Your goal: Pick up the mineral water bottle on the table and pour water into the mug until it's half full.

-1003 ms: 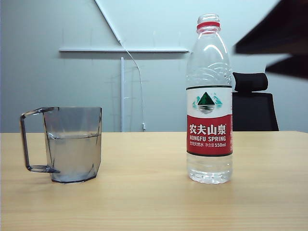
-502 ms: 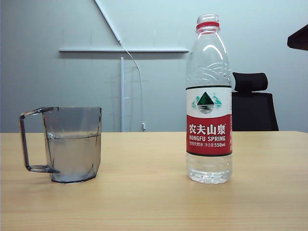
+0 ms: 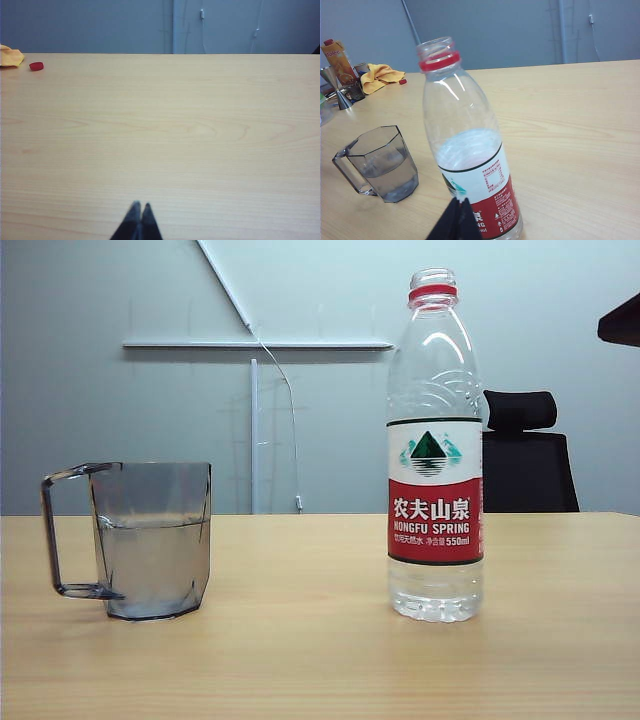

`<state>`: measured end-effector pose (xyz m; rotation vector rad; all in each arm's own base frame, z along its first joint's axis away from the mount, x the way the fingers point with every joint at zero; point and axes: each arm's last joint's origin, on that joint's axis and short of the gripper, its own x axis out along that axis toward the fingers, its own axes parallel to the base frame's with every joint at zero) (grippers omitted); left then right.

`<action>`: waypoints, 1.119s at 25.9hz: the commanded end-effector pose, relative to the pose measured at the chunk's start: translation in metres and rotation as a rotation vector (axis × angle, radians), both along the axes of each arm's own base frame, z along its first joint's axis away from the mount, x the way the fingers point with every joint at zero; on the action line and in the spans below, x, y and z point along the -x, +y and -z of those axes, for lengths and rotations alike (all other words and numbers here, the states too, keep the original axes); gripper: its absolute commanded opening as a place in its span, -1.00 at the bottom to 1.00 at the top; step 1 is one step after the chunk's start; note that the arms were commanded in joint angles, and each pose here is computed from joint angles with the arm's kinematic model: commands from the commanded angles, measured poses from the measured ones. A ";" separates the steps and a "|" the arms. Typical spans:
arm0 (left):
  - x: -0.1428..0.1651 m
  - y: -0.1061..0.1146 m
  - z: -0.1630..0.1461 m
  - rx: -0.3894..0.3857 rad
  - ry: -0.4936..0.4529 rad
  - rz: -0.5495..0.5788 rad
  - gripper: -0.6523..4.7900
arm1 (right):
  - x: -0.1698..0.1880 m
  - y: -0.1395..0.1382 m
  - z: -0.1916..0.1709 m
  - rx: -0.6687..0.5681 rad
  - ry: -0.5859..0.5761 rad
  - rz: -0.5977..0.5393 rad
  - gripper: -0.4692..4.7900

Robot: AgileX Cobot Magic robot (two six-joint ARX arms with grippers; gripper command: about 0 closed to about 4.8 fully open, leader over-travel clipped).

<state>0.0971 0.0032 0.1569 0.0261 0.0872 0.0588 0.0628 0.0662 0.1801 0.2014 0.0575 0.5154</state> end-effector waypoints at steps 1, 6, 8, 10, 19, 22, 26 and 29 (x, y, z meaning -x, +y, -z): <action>0.000 0.000 -0.001 0.003 -0.009 -0.002 -0.77 | 0.000 -0.001 -0.004 -0.018 -0.016 -0.001 -0.85; 0.000 0.000 -0.001 0.003 -0.009 -0.002 -0.77 | -0.004 -0.004 -0.003 -0.015 -0.015 0.043 -0.85; 0.000 0.000 -0.001 0.003 -0.009 -0.002 -0.77 | -0.009 -0.010 -0.004 -0.015 -0.017 0.114 -0.85; 0.000 0.000 -0.001 0.003 -0.009 -0.002 -0.77 | -0.014 -0.016 -0.003 -0.021 -0.015 0.160 -0.85; 0.000 0.000 -0.001 0.003 -0.008 -0.002 -0.77 | -0.034 -0.060 0.011 -0.003 -0.063 0.283 -0.85; 0.000 0.000 -0.001 0.003 -0.008 -0.002 -0.77 | -0.034 -0.071 0.012 0.023 -0.063 0.372 -0.85; 0.000 0.000 -0.001 0.003 -0.009 -0.002 -0.77 | -0.034 -0.075 0.010 0.118 -0.108 0.429 -0.85; 0.000 0.000 -0.001 0.003 -0.009 -0.002 -0.77 | -0.034 -0.074 0.010 0.161 -0.116 0.494 -0.85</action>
